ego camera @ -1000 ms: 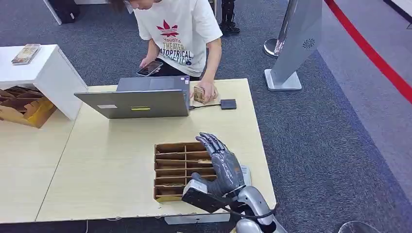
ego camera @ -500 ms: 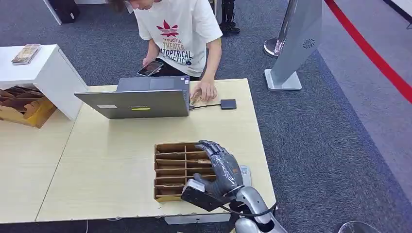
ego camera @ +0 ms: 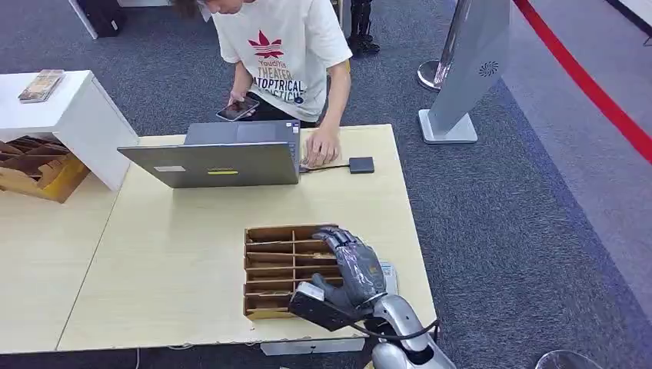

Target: Pass the card to the sensor for recognition and then transmit it.

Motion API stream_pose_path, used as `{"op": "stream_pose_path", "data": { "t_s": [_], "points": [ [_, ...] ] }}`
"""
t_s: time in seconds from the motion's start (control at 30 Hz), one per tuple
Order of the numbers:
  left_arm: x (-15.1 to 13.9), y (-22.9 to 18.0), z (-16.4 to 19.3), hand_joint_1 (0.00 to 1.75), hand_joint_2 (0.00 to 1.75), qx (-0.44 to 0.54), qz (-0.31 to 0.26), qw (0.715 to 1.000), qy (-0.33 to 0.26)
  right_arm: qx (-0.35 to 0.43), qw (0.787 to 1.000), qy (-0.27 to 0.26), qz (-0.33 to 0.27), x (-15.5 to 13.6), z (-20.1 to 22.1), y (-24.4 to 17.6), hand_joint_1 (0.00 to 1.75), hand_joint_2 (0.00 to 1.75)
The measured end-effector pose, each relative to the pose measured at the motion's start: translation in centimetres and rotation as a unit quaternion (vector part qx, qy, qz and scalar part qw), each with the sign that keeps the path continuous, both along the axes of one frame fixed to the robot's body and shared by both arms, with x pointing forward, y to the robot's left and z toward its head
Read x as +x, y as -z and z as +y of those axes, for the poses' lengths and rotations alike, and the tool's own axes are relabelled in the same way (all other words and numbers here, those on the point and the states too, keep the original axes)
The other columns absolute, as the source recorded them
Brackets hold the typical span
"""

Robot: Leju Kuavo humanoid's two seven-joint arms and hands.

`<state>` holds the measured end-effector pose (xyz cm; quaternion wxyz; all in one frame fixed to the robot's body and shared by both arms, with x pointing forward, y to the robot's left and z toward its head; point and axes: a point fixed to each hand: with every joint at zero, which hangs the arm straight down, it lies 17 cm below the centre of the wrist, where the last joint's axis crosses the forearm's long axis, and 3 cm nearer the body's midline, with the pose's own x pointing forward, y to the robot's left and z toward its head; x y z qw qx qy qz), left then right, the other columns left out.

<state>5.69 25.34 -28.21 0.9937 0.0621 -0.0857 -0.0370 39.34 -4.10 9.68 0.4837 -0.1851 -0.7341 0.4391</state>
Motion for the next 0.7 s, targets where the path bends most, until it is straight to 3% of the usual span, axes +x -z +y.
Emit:
{"op": "stream_pose_path", "data": {
  "t_s": [0.2,0.23,0.3,0.33,0.37,0.6,0.7],
  "points": [
    [0.0,0.0,-0.1,0.00,0.00,-0.003,0.000,1.000,0.000,-0.009,1.000,0.011,0.005,0.5,-0.7,0.8,0.70,1.75],
    [0.0,0.0,-0.1,0.00,0.00,-0.003,0.000,1.000,0.000,-0.011,1.000,0.012,0.006,0.5,-0.8,0.9,0.89,1.75],
    [0.0,0.0,-0.1,0.00,0.00,-0.004,0.001,1.000,0.000,-0.014,1.000,0.015,0.008,0.6,-0.9,1.1,0.96,1.75],
    [0.0,0.0,-0.1,0.00,0.00,-0.004,0.001,1.000,0.000,-0.016,1.000,0.016,0.007,0.6,-1.0,1.2,1.31,1.75],
    [0.0,0.0,-0.1,0.00,0.00,-0.004,0.001,1.000,0.000,-0.015,1.000,0.018,0.007,0.8,-1.1,1.1,1.41,1.75],
    [0.0,0.0,-0.1,0.00,0.00,-0.004,0.001,1.000,0.000,-0.016,1.000,0.026,0.004,1.3,-1.5,1.0,1.41,1.75],
    [0.0,0.0,-0.1,0.00,0.00,-0.004,0.001,1.000,0.000,-0.016,0.999,0.028,0.005,1.4,-1.6,1.1,1.66,1.75]
  ]
}}
